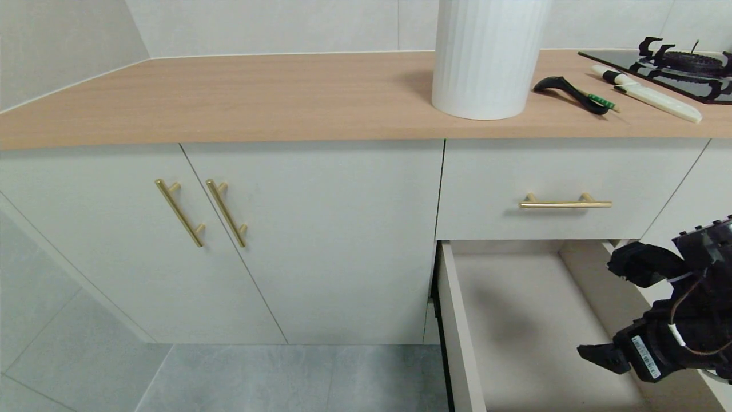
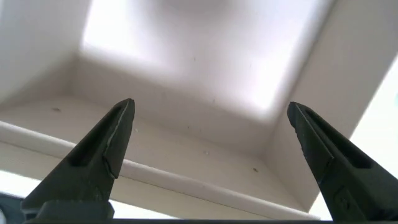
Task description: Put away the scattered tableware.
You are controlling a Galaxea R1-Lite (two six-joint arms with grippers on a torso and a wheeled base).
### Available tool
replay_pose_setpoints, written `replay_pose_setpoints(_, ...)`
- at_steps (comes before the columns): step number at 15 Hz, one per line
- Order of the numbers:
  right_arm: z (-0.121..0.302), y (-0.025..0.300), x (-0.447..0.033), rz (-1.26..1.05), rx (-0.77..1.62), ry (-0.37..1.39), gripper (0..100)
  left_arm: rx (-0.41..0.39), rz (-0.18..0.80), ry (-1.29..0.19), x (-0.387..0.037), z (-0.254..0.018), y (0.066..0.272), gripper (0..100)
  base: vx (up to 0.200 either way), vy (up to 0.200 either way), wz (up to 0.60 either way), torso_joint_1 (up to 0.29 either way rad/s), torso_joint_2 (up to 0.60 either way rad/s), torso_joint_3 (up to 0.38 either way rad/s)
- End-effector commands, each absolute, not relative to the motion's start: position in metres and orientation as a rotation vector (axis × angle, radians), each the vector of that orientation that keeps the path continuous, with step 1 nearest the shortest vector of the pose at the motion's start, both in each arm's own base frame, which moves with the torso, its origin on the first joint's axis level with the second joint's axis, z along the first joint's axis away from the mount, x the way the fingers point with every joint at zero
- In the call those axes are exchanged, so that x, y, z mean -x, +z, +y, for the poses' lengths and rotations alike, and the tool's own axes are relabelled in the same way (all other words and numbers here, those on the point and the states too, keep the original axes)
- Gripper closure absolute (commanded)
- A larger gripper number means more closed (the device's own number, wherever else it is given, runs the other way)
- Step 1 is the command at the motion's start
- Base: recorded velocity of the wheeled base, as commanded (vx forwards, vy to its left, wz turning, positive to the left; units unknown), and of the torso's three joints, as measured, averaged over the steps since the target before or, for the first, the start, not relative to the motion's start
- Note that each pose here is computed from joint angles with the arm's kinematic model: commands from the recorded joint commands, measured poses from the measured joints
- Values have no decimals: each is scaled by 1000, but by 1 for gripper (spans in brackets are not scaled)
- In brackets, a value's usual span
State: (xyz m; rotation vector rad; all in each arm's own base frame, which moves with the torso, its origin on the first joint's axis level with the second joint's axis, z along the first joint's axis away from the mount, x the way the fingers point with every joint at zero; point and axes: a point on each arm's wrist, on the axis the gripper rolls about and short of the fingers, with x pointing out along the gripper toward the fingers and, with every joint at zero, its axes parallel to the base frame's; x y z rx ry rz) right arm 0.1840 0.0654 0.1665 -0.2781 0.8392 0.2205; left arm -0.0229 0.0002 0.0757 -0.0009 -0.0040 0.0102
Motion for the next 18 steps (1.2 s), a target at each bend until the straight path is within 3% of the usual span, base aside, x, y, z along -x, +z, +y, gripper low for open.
replay_pose_setpoints(1,60,176,-179,795,262,206,0,2,-5,11,23,0,76,0,0,0,0,0,0,0)
replay_pose_setpoints(10,57,180,-180,741,245,184,0,2,-3,11,23,0,76,0,0,0,0,5,-11,-4)
replay_pose_setpoints(13,57,180,-180,741,248,181,0,0,-3,11,23,0,76,0,0,0,0,124,-181,-211)
replay_pose_setpoints(18,56,182,-178,732,246,181,0,0,-3,11,23,0,76,0,0,0,0,143,-520,-256)
